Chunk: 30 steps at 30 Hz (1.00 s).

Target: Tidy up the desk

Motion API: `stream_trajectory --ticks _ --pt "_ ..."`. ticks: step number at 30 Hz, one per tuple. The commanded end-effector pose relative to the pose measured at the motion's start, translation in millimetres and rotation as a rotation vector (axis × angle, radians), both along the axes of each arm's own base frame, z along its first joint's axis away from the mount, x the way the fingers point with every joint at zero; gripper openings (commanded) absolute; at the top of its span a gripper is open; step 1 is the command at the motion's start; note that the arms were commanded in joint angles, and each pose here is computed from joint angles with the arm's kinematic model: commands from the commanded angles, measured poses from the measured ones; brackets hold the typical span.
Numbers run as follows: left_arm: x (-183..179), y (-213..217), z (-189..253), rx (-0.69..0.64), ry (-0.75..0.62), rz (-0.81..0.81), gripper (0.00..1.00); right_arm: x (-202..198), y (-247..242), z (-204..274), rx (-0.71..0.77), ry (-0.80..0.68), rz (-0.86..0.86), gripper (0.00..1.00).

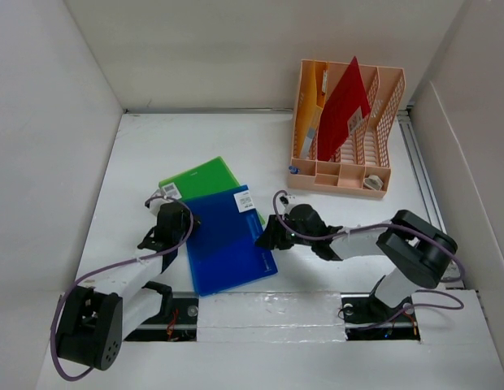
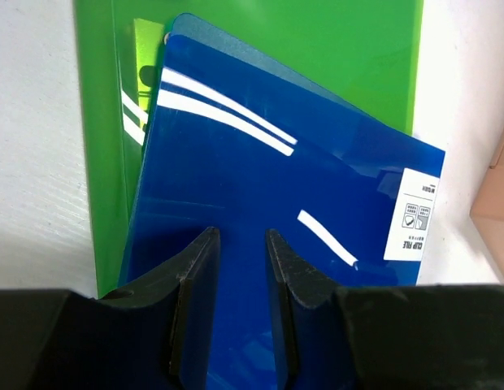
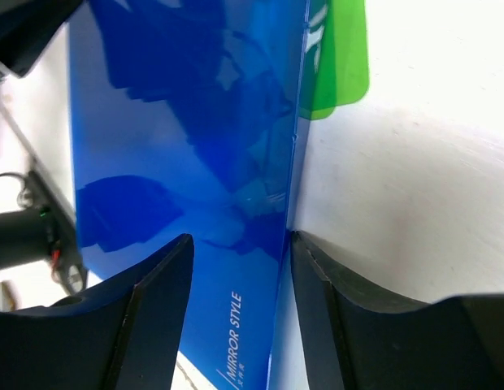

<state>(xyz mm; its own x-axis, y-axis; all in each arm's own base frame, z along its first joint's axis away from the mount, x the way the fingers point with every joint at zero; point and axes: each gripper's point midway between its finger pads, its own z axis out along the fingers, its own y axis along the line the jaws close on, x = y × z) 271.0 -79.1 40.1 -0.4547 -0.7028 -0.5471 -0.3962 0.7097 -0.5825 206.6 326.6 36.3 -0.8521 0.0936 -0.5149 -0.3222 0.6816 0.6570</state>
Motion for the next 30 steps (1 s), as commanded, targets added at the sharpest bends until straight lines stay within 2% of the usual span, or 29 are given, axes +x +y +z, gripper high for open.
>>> stream_trajectory --ticks 1,4,6,9,10,12,13,14,18,23,25,28,29,30 --pt "8 0 12 0.014 -0.031 0.004 0.24 -17 -2 -15 0.036 0.033 0.074 0.57" --pt "8 -2 12 0.003 -0.030 -0.005 0.25 -22 12 -2 0.116 -0.013 0.171 0.59" --pt "10 -5 14 -0.007 -0.036 -0.014 0.25 -30 20 -4 0.141 0.006 0.238 0.57" --pt "8 -5 12 -0.007 -0.029 -0.019 0.25 -36 29 -3 0.177 0.015 0.305 0.38" --pt "8 -5 13 -0.008 -0.035 -0.017 0.25 -34 29 -3 0.184 0.014 0.311 0.26" --pt "8 -5 13 -0.015 -0.038 -0.011 0.25 -34 30 -5 0.181 0.021 0.317 0.16" --pt "8 -5 13 -0.014 -0.037 -0.010 0.25 -34 30 -6 0.180 0.022 0.315 0.07" --pt "8 -5 13 -0.014 -0.034 -0.011 0.25 -33 30 -5 0.180 0.021 0.312 0.02" --pt "11 -13 17 -0.043 -0.062 -0.045 0.28 -26 21 1 0.156 -0.006 0.243 0.00" --pt "22 -40 35 -0.090 -0.096 -0.187 0.36 -10 9 33 0.136 -0.117 0.149 0.00" --pt "30 -51 44 -0.097 -0.094 -0.247 0.38 -7 0 33 0.083 -0.138 0.129 0.00" --pt "33 -73 53 -0.102 -0.111 -0.315 0.47 -2 -9 40 0.007 -0.188 0.111 0.00" --pt "32 -79 53 -0.091 -0.104 -0.332 0.55 -3 -9 44 -0.004 -0.198 0.113 0.00" --pt "38 -86 64 -0.089 -0.124 -0.349 0.58 -5 -14 38 -0.041 -0.184 0.114 0.00"
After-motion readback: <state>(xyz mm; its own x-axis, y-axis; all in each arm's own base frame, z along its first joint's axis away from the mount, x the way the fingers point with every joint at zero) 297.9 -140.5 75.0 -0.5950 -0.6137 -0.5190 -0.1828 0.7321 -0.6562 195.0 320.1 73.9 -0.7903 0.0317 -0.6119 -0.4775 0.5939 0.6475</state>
